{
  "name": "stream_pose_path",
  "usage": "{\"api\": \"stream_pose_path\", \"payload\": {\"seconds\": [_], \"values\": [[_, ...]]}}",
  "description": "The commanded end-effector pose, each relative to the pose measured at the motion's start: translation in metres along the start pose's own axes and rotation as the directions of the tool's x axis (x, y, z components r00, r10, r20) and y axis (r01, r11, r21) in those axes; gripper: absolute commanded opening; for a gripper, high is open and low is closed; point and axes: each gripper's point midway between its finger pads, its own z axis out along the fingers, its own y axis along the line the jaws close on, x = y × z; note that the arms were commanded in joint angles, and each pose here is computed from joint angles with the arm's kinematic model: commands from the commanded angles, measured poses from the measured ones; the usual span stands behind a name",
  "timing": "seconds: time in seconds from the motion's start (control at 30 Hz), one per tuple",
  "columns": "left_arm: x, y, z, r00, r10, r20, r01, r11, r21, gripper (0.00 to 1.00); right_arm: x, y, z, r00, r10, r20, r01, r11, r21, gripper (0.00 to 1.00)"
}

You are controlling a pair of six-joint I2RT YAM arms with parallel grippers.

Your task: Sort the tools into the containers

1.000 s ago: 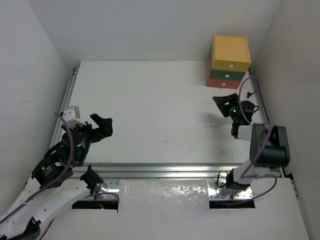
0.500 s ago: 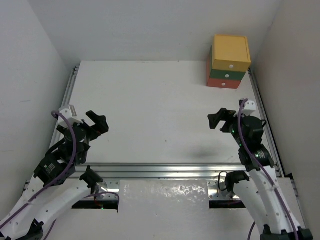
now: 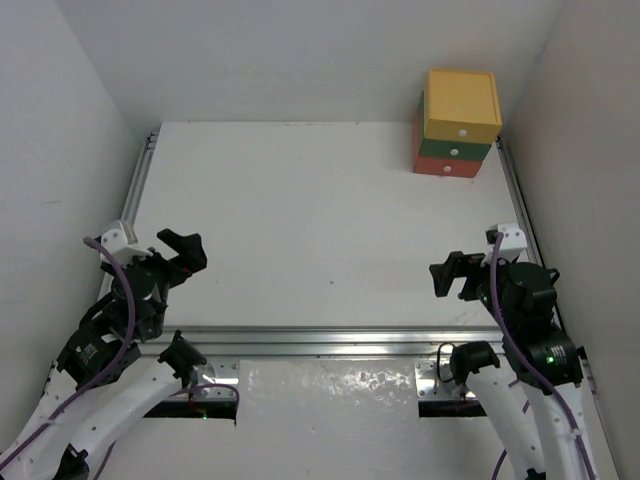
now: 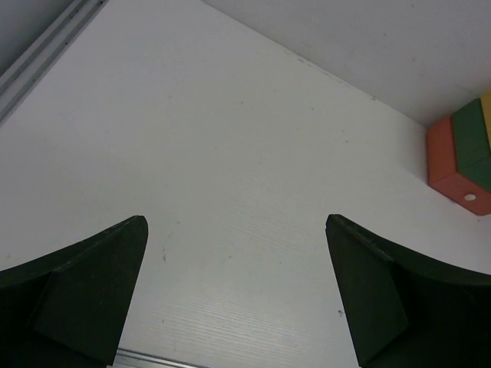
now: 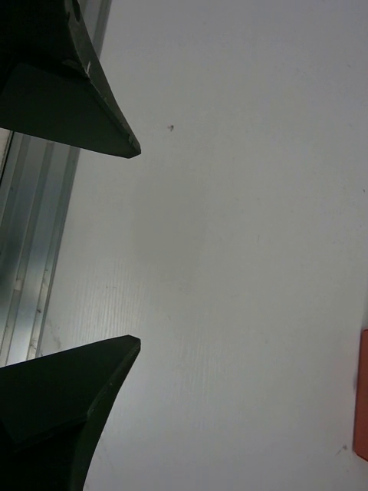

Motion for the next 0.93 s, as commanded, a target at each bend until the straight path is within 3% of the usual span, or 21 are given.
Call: {"api": "stream_pose_path", "payload": {"seconds": [0.0,0.37,0.9], "values": [[-0.011,-0.004,-0.004,0.998,-0.041,0.042,0.039,0.998,0.041,1.00,0.000,-0.008,-0.004,1.000,-0.031,-0.002,0.031,0.999,0.042,0.99],[-0.013,-0.005,-0.007,0.997,-0.058,0.049,0.055,0.997,0.062,1.00,0.009,-0.006,0.007,0.999,-0.036,-0.011,0.036,0.999,0.022,0.99],[-0.005,-0.011,-0.001,0.999,-0.026,0.019,0.024,0.998,0.063,1.00,0.012,-0.019,0.013,1.000,0.009,-0.022,-0.006,0.994,0.107,0.99]]}}
